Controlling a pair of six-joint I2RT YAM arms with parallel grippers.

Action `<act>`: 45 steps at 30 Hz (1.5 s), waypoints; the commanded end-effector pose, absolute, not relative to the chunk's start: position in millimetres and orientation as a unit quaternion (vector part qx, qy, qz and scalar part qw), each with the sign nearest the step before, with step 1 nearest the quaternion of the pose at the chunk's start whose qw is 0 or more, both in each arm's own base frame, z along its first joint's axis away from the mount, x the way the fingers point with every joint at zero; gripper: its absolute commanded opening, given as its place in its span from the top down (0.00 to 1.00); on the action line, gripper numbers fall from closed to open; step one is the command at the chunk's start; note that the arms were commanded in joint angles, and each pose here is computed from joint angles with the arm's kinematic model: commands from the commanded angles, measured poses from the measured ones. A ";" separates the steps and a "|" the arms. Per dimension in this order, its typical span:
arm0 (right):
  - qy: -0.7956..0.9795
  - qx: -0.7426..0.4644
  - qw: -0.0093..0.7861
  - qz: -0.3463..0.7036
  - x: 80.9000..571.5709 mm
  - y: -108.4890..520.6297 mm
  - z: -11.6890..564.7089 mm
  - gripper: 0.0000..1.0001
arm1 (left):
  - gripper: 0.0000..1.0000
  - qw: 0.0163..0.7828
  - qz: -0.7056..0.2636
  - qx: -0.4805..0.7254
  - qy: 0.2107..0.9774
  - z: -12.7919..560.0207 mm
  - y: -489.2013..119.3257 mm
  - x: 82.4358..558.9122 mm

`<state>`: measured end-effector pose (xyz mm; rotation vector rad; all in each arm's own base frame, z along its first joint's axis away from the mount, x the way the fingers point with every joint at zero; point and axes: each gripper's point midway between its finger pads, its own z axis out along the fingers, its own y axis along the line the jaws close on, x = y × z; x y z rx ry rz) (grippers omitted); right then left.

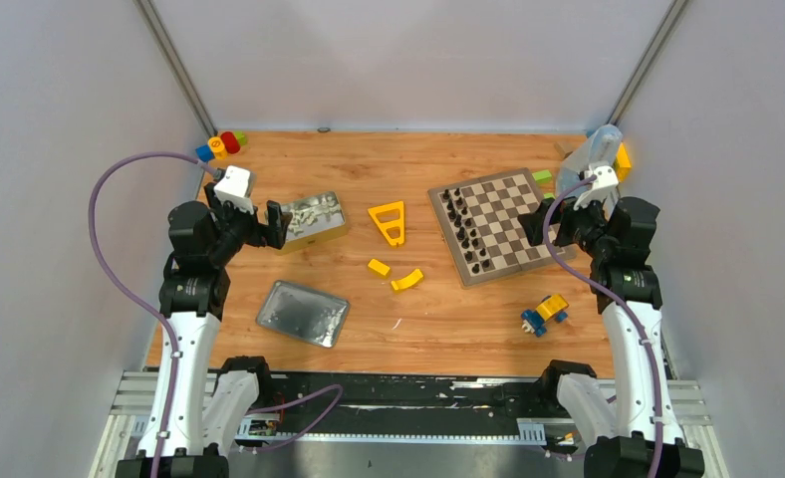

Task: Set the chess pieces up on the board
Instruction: Move the distractor to the center of the board.

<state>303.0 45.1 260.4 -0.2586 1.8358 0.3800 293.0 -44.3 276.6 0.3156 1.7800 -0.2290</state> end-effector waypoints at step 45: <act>0.863 -0.464 0.179 -0.084 194.9 18.3 39.2 0.18 | 0.00 0.613 -0.098 0.157 0.768 270.2 -46.4 296.3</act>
